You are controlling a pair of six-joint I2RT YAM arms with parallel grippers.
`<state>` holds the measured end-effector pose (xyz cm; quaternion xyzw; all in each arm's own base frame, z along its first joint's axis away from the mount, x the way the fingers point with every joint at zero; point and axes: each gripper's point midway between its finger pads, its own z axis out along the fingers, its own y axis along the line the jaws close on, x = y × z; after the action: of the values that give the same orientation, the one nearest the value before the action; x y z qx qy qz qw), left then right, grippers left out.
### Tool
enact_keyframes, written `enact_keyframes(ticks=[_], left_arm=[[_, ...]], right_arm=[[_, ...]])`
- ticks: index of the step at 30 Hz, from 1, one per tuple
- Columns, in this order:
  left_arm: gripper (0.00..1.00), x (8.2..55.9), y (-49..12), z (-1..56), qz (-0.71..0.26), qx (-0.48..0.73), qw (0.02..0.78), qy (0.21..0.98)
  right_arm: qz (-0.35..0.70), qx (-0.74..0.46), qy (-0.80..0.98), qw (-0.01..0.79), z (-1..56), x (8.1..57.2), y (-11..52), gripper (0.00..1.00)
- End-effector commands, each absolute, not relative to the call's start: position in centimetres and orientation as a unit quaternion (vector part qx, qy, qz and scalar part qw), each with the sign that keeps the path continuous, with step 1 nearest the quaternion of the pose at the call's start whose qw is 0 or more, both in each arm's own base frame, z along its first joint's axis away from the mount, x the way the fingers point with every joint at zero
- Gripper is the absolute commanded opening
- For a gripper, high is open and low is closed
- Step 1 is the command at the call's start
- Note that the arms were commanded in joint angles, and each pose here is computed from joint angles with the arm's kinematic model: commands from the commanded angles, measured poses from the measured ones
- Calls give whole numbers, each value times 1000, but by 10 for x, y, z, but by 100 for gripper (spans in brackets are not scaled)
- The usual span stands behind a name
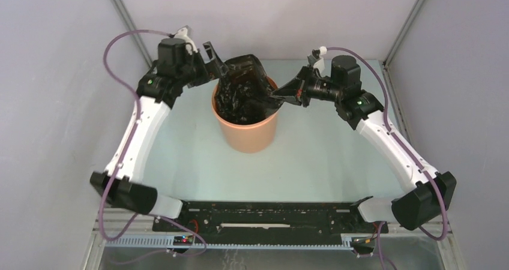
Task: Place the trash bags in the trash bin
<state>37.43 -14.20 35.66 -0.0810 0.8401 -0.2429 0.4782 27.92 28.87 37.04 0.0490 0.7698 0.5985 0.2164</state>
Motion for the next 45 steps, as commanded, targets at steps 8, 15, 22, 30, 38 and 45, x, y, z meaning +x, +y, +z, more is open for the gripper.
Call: enact_keyframes(ticks=[8, 15, 22, 30, 38, 45], left_arm=[[79, 414, -158, 346, -261, -48, 467, 843], [46, 424, -166, 338, -279, -46, 459, 842], [60, 436, -158, 329, -255, -65, 459, 849], [15, 439, -164, 327, -261, -58, 441, 857], [0, 337, -147, 368, -291, -86, 417, 856], [0, 302, -112, 345, -250, -124, 372, 885]], right_arm=[[664, 83, 717, 196, 411, 297, 275, 0], [672, 89, 711, 188, 412, 304, 273, 0], [677, 80, 705, 195, 415, 307, 273, 0], [672, 76, 709, 200, 410, 311, 270, 0], [631, 82, 747, 190, 385, 308, 248, 0], [611, 111, 762, 185, 367, 321, 244, 0]])
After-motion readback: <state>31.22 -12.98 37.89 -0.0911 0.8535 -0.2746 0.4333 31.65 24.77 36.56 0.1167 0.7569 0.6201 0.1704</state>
